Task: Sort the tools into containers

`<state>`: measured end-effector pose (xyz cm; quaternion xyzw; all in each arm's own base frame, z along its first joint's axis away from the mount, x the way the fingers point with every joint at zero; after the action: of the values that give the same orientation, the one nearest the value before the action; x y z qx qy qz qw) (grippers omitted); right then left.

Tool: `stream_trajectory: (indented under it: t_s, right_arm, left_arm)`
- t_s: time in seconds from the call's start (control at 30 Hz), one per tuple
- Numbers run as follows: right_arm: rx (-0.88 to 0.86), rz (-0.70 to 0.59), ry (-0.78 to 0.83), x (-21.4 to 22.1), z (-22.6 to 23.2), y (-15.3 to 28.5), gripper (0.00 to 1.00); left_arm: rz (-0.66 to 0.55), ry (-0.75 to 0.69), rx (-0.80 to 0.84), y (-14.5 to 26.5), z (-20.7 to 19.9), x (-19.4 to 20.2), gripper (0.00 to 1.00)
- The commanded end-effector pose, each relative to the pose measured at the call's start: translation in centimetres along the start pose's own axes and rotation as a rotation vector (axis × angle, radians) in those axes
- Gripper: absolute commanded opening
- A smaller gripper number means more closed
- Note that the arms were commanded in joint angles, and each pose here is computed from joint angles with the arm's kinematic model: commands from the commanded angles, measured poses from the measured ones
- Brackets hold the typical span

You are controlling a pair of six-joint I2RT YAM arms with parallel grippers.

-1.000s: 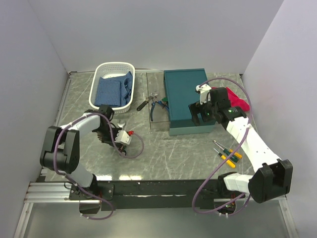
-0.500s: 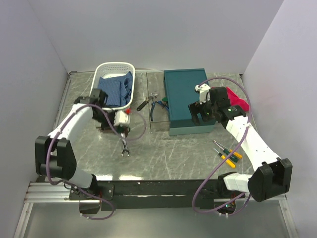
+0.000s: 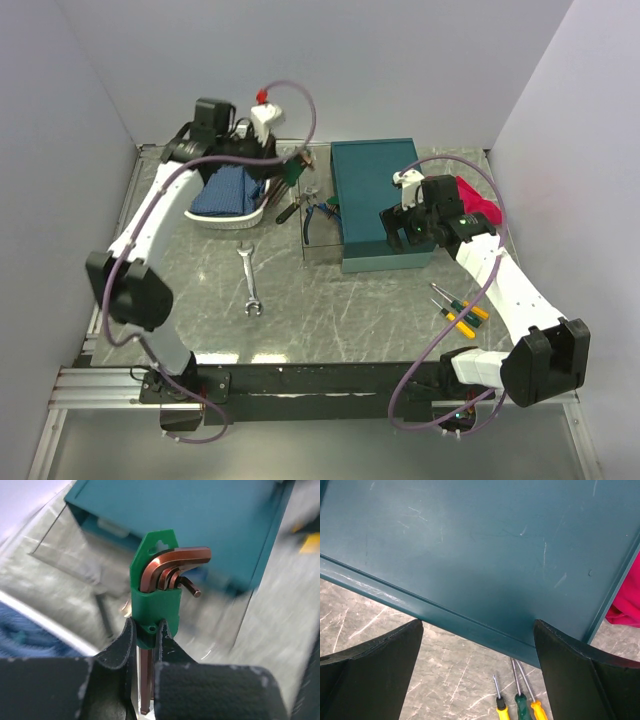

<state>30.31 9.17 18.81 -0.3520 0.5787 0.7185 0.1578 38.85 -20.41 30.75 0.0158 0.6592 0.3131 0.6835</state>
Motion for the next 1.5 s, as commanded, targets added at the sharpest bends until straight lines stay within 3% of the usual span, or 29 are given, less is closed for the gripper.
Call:
stream_trajectory:
  t_s: [0.0, 0.27, 0.53, 0.6, 0.63, 0.83, 0.97, 1.03, 1.17, 1.33, 1.47]
  right_arm:
    - [0.056, -0.09, 0.01, -2.9, -0.8, 0.3, 0.98]
    - [0.041, -0.084, 0.006, -2.3, -0.5, 0.5, 0.98]
    - [0.016, -0.079, -0.001, -1.2, -0.1, 0.5, 0.98]
    - [0.008, -0.082, -0.004, -1.3, 0.0, 0.5, 0.98]
    - [0.008, -0.083, -0.004, -1.4, 0.0, 0.5, 0.98]
    - [0.005, -0.097, -0.004, -2.0, 0.1, 0.8, 0.98]
    - [-0.006, -0.091, -0.009, -1.7, 0.3, 0.7, 0.98]
    - [-0.008, -0.092, -0.01, -1.7, 0.3, 0.8, 0.98]
    - [-0.004, -0.097, -0.011, -1.9, 0.3, 0.9, 0.98]
    - [-0.004, -0.1, -0.011, -1.8, 0.3, 1.0, 0.98]
    - [0.003, -0.097, -0.001, -1.8, 0.1, 0.8, 0.98]
  left_arm:
    - [-0.132, 0.496, -0.028, -2.6, 2.0, -4.6, 0.01]
    - [-0.091, 1.143, 0.122, -7.4, 2.8, -4.4, 0.01]
    - [-0.101, 1.232, 0.12, -9.0, 2.5, -3.8, 0.01]
    - [-0.086, 1.263, 0.12, -9.3, 2.3, -3.0, 0.21]
    - [-0.078, 1.268, 0.116, -9.5, 2.2, -2.7, 0.27]
    - [-0.032, 1.304, 0.058, -9.3, 2.1, -0.7, 0.18]
    - [-0.036, 1.286, 0.063, -9.3, 2.1, -0.7, 0.36]
    - [-0.038, 1.26, 0.06, -9.4, 2.1, -1.0, 0.4]
    - [-0.055, 1.181, 0.023, -8.9, 2.5, -2.1, 0.62]
    - [-0.119, 1.075, 0.032, -7.4, 3.0, -4.1, 0.62]
    - [-0.225, 0.92, 0.086, -4.5, 3.4, -7.5, 0.54]
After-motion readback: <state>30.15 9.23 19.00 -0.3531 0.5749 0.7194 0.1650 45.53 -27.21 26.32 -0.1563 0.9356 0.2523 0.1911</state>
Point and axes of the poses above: each gripper's point midway between its finger pads, its own y axis back along the fingers, its own z axis along the line the jaws close on, x = y × z, the point moved 2 cm from there along y, back along the fingers, and after that the axes turned 12 degrees about -y, right-handed, at the moved point
